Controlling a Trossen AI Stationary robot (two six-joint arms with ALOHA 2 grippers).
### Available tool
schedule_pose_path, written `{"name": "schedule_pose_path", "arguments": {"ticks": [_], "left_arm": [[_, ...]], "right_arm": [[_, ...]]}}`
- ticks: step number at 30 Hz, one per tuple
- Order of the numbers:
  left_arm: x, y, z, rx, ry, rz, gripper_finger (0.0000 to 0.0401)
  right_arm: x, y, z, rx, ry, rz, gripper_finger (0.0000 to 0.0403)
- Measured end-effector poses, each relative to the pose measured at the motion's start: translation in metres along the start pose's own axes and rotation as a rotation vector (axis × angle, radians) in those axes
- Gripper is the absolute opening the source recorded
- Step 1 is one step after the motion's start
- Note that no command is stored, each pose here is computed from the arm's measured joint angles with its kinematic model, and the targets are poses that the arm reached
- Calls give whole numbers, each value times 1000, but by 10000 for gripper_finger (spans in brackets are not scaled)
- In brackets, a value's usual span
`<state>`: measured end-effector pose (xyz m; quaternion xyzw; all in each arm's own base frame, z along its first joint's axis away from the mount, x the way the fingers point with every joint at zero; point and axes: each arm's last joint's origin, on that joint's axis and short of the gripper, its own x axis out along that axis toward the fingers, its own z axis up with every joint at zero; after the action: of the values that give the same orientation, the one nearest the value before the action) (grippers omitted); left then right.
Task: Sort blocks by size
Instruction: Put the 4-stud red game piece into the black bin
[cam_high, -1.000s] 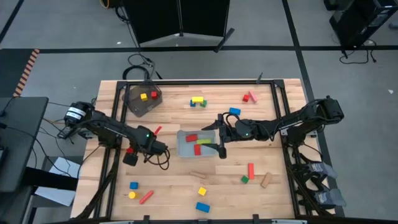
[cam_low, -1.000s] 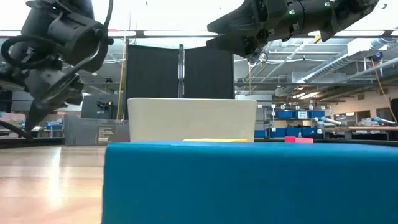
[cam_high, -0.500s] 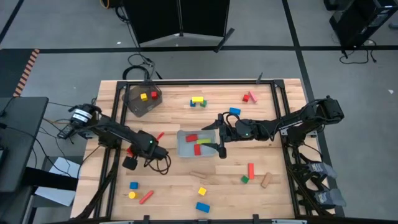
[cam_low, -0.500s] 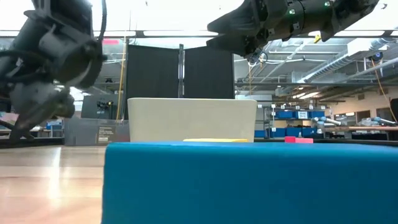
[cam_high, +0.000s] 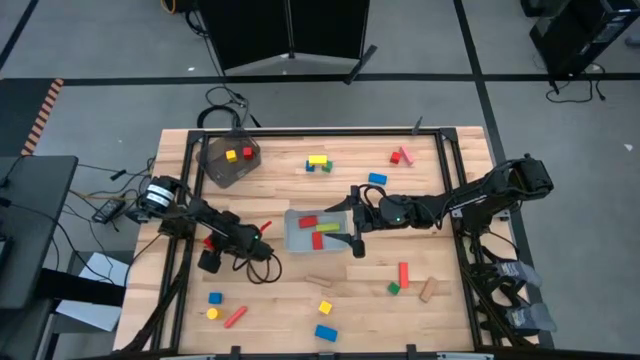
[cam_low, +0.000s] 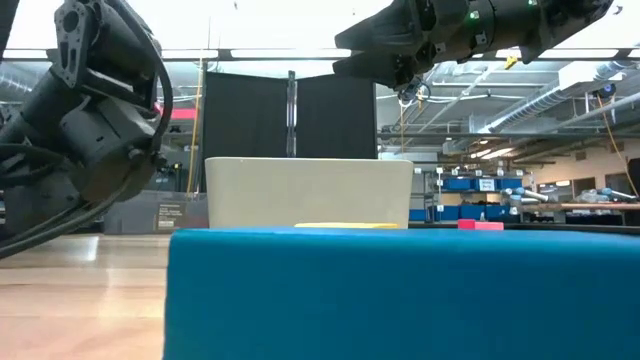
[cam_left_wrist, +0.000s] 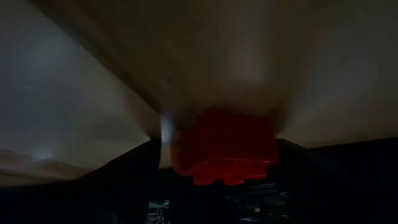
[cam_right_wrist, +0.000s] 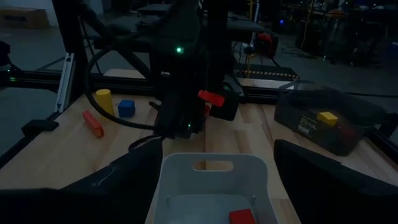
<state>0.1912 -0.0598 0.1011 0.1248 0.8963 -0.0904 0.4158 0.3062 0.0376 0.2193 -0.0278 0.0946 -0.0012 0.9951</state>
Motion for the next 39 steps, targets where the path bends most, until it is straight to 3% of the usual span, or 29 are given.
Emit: {"name": "schedule_pose_path", "arguments": {"ticks": [9,17,26,31,35,39], "left_arm": [[1,1,0,-24,-1,21,146],[-3,-1,-3,-28,-16,-20,146],[-46,5,-39,-135,-228,-22,146],[-77,20,-67,-333,-445,43,146],[-95,44,-89,-616,-613,131,146],[-104,77,-106,-881,-788,140,146]], "right_arm": [[0,0,0,-13,1,0,320],[0,0,0,-18,1,0,320],[0,0,0,-18,-5,0,320],[0,0,1,-22,-13,-1,320],[0,0,2,-26,-22,-1,320],[0,0,3,-30,-28,-2,320]]}}
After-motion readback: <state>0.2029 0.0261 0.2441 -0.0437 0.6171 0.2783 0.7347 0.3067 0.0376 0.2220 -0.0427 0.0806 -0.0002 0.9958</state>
